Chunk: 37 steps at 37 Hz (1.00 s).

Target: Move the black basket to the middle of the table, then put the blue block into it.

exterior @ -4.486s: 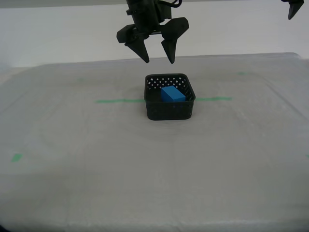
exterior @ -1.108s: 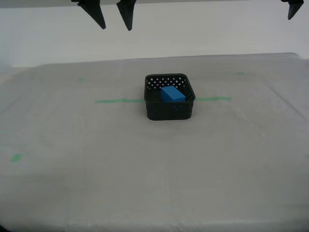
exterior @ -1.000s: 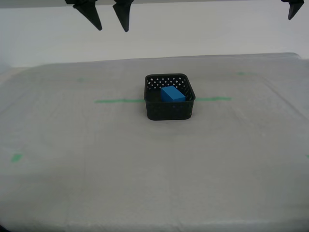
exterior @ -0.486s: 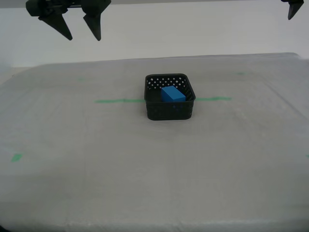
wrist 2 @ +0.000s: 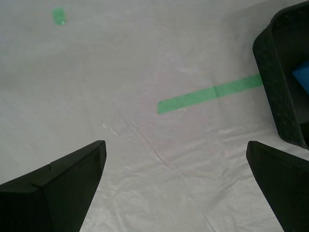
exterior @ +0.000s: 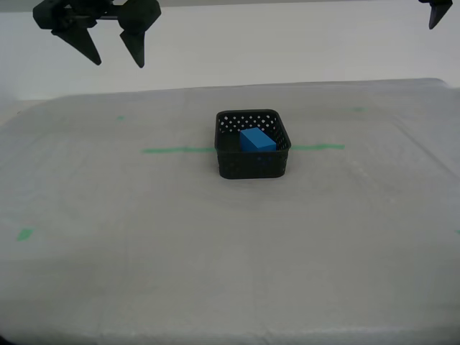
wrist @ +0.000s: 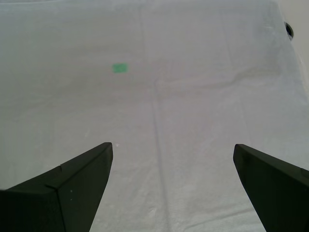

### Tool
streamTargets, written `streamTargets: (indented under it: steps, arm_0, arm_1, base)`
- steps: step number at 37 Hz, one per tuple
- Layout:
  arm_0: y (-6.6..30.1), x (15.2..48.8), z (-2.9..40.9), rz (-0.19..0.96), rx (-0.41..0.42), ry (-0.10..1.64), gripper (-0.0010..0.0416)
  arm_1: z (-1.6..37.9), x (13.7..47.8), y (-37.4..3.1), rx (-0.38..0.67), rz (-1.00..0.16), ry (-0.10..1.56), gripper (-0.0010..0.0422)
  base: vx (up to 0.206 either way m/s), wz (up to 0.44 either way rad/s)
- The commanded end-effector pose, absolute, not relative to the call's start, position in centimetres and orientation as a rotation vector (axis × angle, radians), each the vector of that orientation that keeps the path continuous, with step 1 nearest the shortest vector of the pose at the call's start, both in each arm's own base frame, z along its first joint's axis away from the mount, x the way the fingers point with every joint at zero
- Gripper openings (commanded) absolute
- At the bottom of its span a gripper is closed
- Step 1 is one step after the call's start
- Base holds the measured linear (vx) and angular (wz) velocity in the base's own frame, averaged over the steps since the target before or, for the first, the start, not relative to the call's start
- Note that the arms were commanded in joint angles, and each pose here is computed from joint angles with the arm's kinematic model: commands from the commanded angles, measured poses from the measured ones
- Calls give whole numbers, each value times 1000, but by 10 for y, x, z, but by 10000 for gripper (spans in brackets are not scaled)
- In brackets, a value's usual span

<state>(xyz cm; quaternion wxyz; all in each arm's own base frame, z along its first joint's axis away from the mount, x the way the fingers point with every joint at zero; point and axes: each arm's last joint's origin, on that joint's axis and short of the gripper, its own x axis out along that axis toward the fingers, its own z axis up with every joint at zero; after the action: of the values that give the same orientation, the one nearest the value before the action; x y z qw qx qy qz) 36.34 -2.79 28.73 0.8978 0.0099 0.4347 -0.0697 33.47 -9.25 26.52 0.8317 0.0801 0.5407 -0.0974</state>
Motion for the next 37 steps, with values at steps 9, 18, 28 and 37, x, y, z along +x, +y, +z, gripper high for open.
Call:
streamTargets:
  steps: [9,18,28,37]
  arm_0:
    - [-28,363,288,-144,20,899,350]
    - [-28,363,288,-144,21,899,350]
    - [-28,363,288,-144,21,898,350]
    - [-28,363,288,-144,20,899,350]
  arm_1:
    - [265,335,-93,170,-202,1145,400]
    - [266,335,-93,169,-203,1143,400]
    - [266,335,-93,169,-203,1139,400]
    - [266,335,-93,169,-203,1138,400]
  base:
    - [0,0]
    - [0,0]
    - [0,0]
    - [0,0]
